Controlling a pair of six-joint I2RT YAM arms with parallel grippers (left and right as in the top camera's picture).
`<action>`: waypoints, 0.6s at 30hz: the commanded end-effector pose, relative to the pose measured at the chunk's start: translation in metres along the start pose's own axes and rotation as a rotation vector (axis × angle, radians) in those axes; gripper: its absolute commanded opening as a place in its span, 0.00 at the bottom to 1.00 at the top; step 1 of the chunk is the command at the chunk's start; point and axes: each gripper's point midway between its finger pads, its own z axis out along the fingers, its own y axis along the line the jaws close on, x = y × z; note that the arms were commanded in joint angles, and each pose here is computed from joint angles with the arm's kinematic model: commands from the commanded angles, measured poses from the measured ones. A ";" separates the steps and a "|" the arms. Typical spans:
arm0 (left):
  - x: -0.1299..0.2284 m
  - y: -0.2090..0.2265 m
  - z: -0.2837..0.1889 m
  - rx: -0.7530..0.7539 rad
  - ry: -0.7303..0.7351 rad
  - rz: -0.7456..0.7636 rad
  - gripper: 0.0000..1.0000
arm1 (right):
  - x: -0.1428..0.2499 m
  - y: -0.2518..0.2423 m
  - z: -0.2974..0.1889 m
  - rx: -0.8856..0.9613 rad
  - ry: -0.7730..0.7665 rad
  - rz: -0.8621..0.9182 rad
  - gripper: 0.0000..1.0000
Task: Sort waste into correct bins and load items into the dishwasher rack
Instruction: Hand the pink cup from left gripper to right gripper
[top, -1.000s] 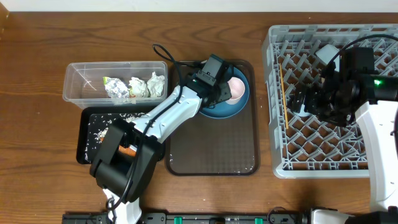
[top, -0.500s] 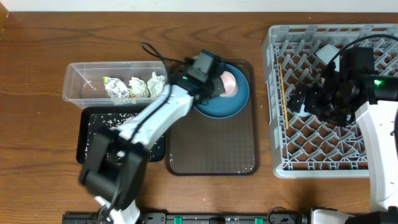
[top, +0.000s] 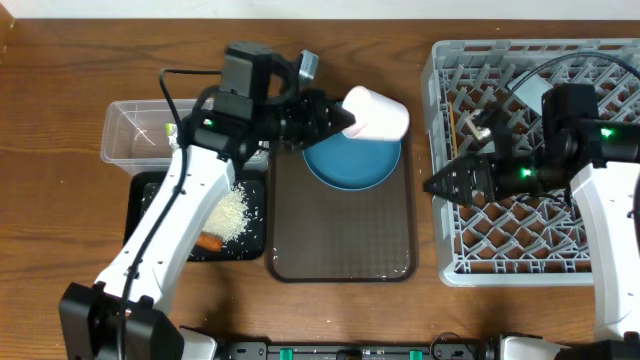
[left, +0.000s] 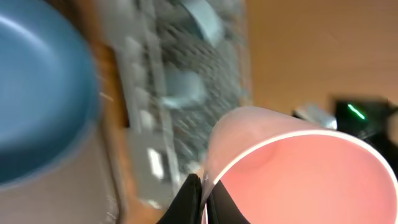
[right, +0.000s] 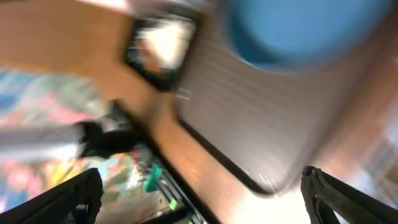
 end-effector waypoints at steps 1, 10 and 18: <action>0.039 -0.041 -0.008 0.253 0.223 0.049 0.06 | -0.022 0.055 -0.009 -0.283 -0.171 -0.316 0.99; 0.060 -0.059 -0.010 0.348 0.323 0.075 0.06 | -0.030 0.069 -0.015 -0.351 -0.245 -0.423 0.99; 0.067 -0.063 -0.004 0.352 0.339 0.111 0.06 | -0.038 0.085 -0.022 -0.441 -0.308 -0.464 0.99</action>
